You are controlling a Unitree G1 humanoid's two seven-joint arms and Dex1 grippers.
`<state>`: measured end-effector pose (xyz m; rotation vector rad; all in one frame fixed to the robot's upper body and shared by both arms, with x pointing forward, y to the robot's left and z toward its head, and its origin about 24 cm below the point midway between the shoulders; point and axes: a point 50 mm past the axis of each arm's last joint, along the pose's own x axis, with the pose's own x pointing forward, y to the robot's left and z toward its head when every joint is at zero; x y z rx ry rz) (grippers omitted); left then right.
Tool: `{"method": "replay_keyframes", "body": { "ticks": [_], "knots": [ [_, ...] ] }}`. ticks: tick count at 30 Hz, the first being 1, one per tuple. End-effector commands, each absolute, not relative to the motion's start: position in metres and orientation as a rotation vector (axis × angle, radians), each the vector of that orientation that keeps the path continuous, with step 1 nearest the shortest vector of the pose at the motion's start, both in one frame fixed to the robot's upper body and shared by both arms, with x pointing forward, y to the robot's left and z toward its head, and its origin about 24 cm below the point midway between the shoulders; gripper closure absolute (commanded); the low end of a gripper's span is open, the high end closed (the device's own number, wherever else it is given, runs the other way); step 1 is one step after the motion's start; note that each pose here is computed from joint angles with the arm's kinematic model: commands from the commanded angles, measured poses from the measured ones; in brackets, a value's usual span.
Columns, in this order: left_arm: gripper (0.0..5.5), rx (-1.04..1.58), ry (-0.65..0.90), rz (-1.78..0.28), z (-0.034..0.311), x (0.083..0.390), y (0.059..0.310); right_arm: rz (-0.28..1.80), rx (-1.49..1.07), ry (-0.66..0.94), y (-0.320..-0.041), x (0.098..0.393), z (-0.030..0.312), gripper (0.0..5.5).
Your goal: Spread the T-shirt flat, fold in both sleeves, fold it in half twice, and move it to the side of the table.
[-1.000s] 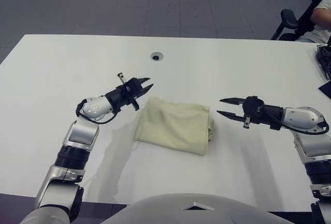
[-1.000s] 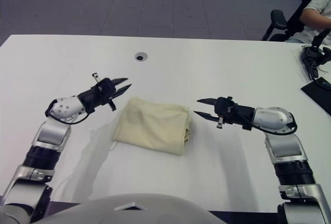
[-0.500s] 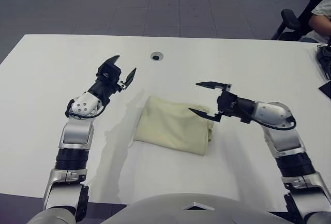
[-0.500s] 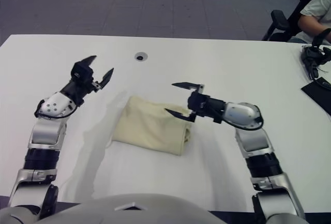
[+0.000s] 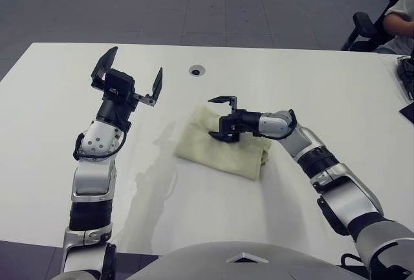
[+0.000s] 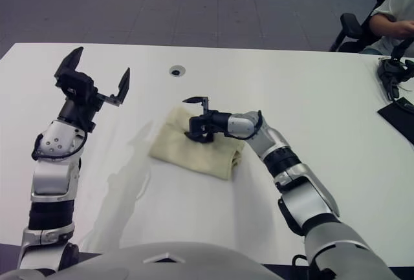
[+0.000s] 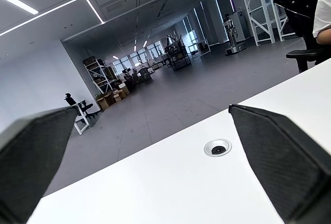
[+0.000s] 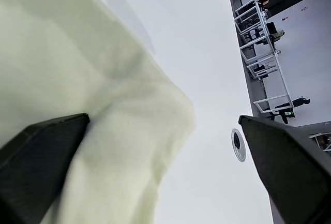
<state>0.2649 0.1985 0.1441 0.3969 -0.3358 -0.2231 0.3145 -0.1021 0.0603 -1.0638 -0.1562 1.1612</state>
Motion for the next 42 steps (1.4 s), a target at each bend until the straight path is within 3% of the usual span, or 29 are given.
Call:
{"method": "replay_keyframes", "body": {
  "ticks": [1,5,8,10,12,19,25,28,31,33,36,39,42],
  "knots": [
    [0.12,0.399,-0.328,-0.199,0.146,0.258,0.202,1.073,-1.123,0.205,-0.184,0.284,0.01,0.1],
    [0.12,0.423,-0.337,-0.179,0.148,0.247,0.201,0.634,-1.044,0.333,-0.278,0.258,0.023,0.1],
    [0.12,0.423,-0.332,-0.125,0.145,0.24,0.201,0.311,-1.008,0.512,-0.348,0.213,0.02,0.1],
    [0.12,0.403,-0.315,-0.106,0.139,0.239,0.196,0.156,-1.003,0.6,-0.372,0.189,0.012,0.1],
    [0.12,0.412,-0.294,-0.097,0.13,0.239,0.19,0.047,-0.985,0.594,-0.376,0.185,0.01,0.1],
    [0.12,0.378,-0.267,-0.137,0.119,0.239,0.174,-0.108,-0.965,0.393,-0.363,0.209,0.031,0.1],
    [0.12,0.348,-0.289,-0.114,0.121,0.239,0.173,-0.222,-1.004,0.09,-0.347,0.228,0.086,0.1],
    [0.12,0.3,-0.323,-0.123,0.126,0.24,0.167,-0.245,-0.988,-0.182,-0.318,0.24,0.129,0.1],
    [0.12,0.211,-0.418,-0.124,0.142,0.244,0.154,-0.182,-0.857,-0.438,-0.269,0.246,0.155,0.1],
    [0.12,0.168,-0.456,-0.127,0.145,0.247,0.143,-0.097,-0.667,-0.536,-0.236,0.249,0.151,0.1],
    [0.12,0.12,-0.457,-0.122,0.135,0.25,0.129,-0.024,-0.4,-0.513,-0.2,0.256,0.12,0.1],
    [0.12,0.11,-0.455,-0.104,0.121,0.247,0.124,0.038,-0.278,-0.505,-0.178,0.257,0.098,0.1],
    [0.12,0.075,-0.42,-0.076,0.104,0.242,0.124,0.024,-0.17,-0.499,-0.176,0.257,0.084,0.1]
  ]
}}
